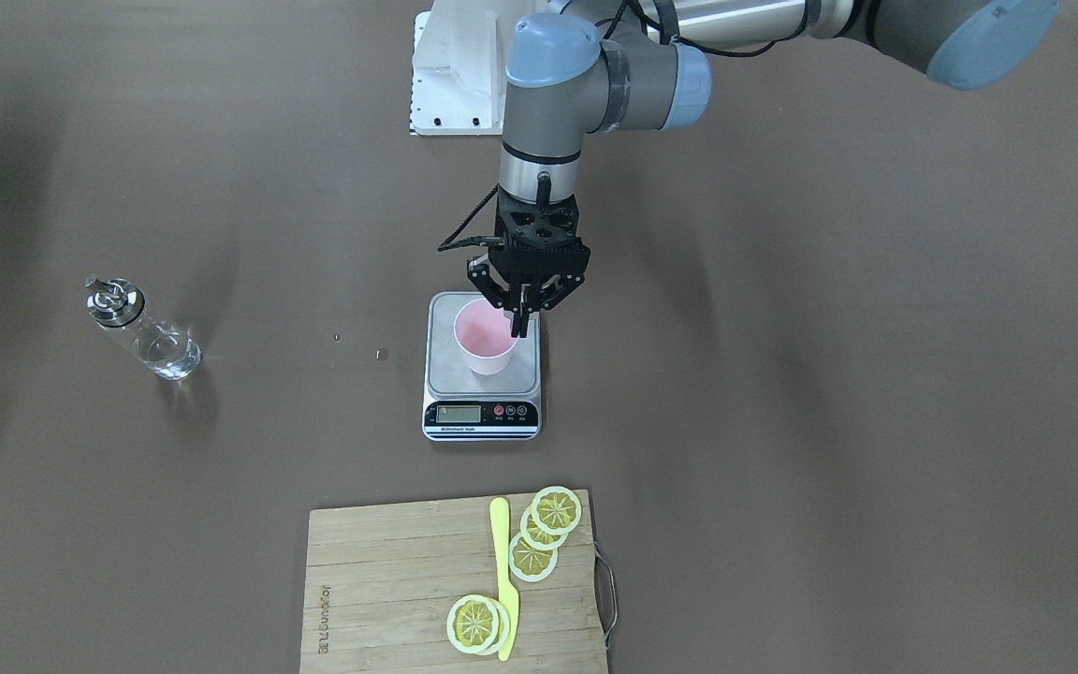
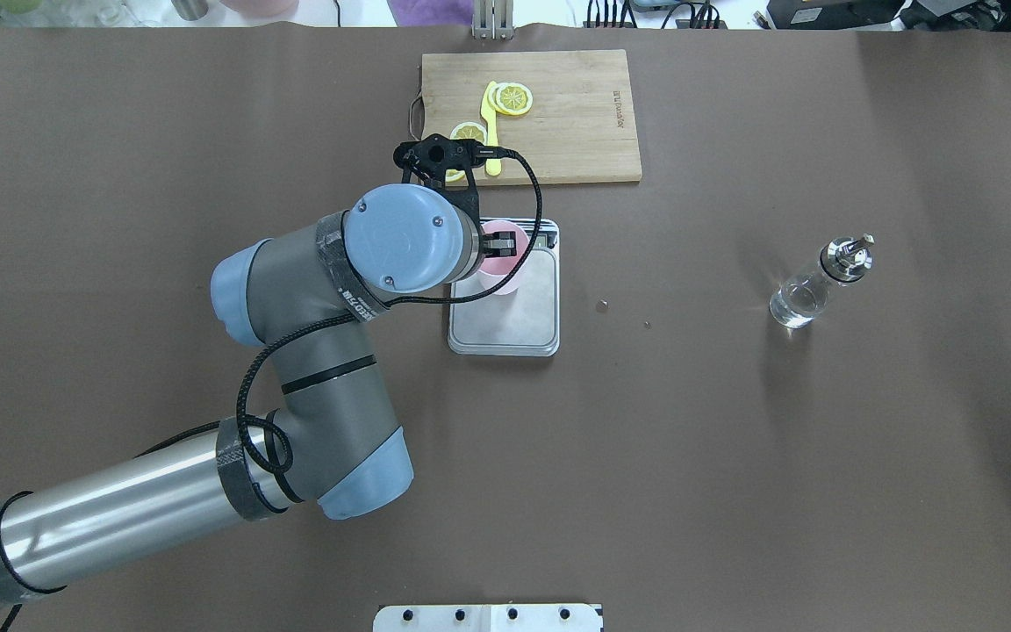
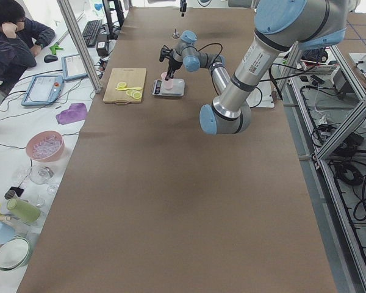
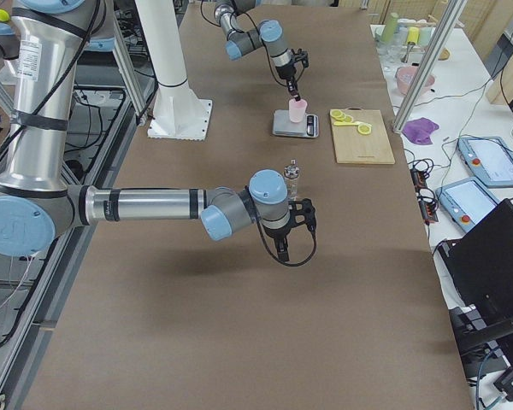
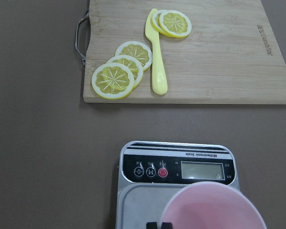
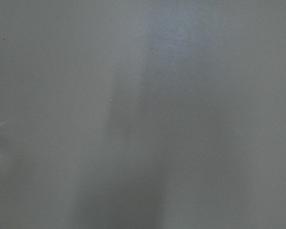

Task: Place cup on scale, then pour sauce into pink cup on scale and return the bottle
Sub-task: 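Lower the pink cup onto the scale and open the left gripper, then withdraw the left arm from the cup while the right arm reaches toward the bottle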

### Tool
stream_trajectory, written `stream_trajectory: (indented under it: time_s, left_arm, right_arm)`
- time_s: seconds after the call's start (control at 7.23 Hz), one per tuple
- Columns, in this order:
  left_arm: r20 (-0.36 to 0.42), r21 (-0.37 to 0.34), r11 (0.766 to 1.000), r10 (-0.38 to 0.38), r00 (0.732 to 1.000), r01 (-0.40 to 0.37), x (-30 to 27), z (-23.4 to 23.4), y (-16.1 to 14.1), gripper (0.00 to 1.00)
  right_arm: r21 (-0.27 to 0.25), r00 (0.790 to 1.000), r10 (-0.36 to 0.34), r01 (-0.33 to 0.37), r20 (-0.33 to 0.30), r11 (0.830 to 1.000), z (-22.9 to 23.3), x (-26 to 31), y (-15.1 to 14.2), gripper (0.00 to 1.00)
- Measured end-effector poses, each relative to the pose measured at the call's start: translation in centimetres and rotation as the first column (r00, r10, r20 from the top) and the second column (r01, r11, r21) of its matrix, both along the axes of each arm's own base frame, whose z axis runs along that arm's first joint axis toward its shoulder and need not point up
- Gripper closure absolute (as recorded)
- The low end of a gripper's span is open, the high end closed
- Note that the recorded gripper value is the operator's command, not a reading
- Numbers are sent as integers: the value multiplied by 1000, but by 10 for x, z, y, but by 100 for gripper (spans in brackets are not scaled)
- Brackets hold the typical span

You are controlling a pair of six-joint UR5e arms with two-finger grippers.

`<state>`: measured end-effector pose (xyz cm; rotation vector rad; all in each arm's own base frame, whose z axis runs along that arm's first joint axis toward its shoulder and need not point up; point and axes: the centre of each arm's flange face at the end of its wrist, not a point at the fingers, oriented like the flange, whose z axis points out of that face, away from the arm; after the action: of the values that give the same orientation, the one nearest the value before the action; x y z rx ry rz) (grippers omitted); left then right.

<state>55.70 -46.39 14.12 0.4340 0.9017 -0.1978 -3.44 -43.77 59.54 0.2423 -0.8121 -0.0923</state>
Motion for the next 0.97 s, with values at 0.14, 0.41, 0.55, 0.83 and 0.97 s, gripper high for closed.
stream_trajectory:
  time_s: [0.14,0.41,0.55,0.83,0.97]
  left_arm:
    - [-1,3,1000,2,1000,-2,-1,-1,0,68]
    - [-7,8,1000,5,1000,-5,-2,-5,2,27]
    - [-11,21,1000,15,1000,-15,-6,-9,4,2]
    - [9,60,996,62,998,-62,-24,-19,7,2]
    - [19,47,995,90,996,-91,-46,-25,2,2]
  right_arm:
    - [0,1000,0,0,0,1000,0,0,0,0]
    - [0,1000,0,0,0,1000,0,0,0,0]
    - [0,1000,0,0,0,1000,0,0,0,0]
    - [-1,1000,1,-1,-1,1000,0,0,0,0]
    - [-6,1000,9,-9,3,1000,-1,0,-1,0]
